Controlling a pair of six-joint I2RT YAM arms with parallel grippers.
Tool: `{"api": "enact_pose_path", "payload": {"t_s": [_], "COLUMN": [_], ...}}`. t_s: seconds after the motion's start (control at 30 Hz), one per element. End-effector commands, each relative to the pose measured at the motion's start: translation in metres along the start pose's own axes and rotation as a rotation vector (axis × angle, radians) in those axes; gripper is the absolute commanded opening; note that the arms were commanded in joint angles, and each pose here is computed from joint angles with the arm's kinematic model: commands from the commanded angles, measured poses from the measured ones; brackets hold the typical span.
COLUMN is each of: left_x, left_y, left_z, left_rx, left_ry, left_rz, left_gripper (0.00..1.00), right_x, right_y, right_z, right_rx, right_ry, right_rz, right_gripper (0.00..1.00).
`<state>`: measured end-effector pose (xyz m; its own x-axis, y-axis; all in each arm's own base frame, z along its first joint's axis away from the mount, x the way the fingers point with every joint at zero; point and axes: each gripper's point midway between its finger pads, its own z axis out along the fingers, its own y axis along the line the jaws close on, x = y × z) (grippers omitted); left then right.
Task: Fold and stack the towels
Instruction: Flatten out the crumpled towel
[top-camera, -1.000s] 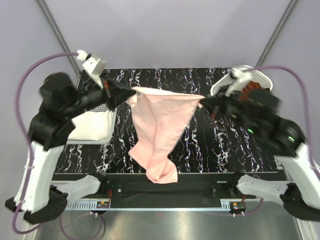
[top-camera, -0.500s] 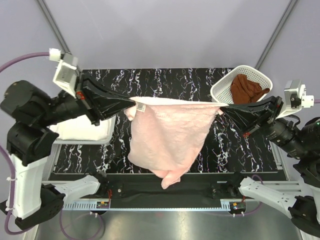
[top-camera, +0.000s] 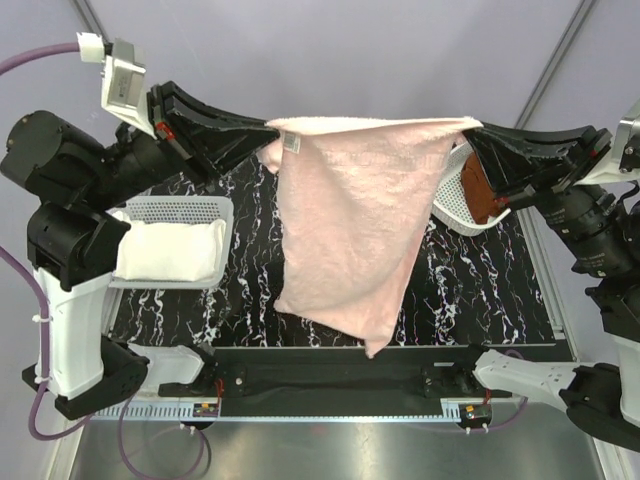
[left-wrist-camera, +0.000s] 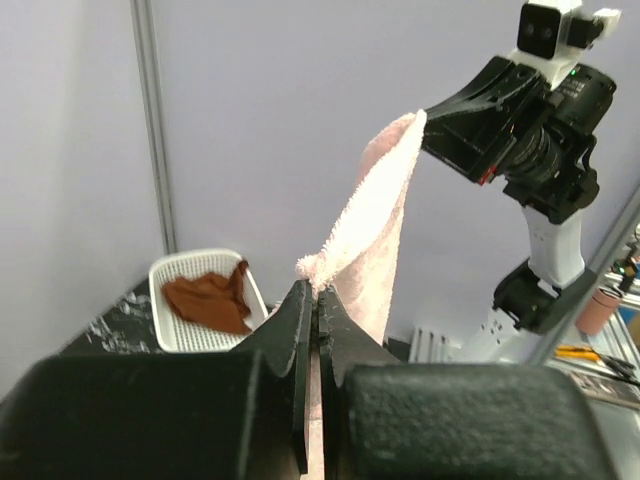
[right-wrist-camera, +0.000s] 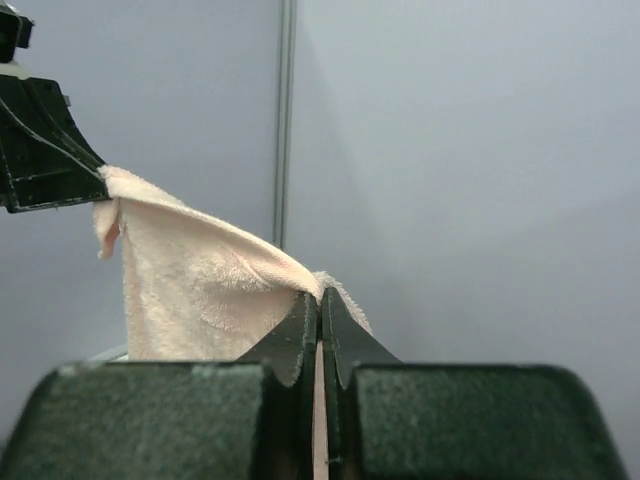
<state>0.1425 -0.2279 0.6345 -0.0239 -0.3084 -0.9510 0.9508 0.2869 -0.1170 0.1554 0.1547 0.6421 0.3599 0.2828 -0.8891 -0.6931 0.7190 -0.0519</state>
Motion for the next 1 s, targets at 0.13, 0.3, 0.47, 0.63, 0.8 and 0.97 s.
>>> {"api": "enact_pose_path", "payload": {"t_s": [0.13,0.3,0.47,0.63,0.8,0.97], "left_x": [-0.064,-0.039,-0.037,-0.037,-0.032,-0.016], "left_y": [0.007,0.022,-0.023,-0.07,-0.064,0.029], "left_z": [0.001,-0.001,-0.025,-0.041,-0.044,-0.009], "left_rx": [-0.071,-0.133,0.011,0.206,0.153,-0.181], "left_ry": [-0.203,-0.118,-0.153,-0.161,-0.128,-0.025], "left_rz": [0.224,0.194,0.189,0.122,0.125,0.137], "left_gripper": [0.0,0.0,0.0,0.0,0.0,0.0], "right_x": [-0.033,-0.035,-0.039,-0.044,-0.047,-0.049], "right_y": [-0.032,-0.032,0.002,0.021,0.015,-0.036], "right_z": [0.004,-0.013,-0.046,-0.071,-0.072,-0.041], "right_rx": [0.138,0.133,-0.032,-0.117,-0.072,0.194], "right_ry": [-0.076,-0.04,-0.049,-0.109,-0.163,-0.183], "right_rz": [-0.199,-0.192,-0.063,0.054,0.103,-0.023], "right_gripper": [0.0,0.0,0.0,0.0,0.0,0.0]}}
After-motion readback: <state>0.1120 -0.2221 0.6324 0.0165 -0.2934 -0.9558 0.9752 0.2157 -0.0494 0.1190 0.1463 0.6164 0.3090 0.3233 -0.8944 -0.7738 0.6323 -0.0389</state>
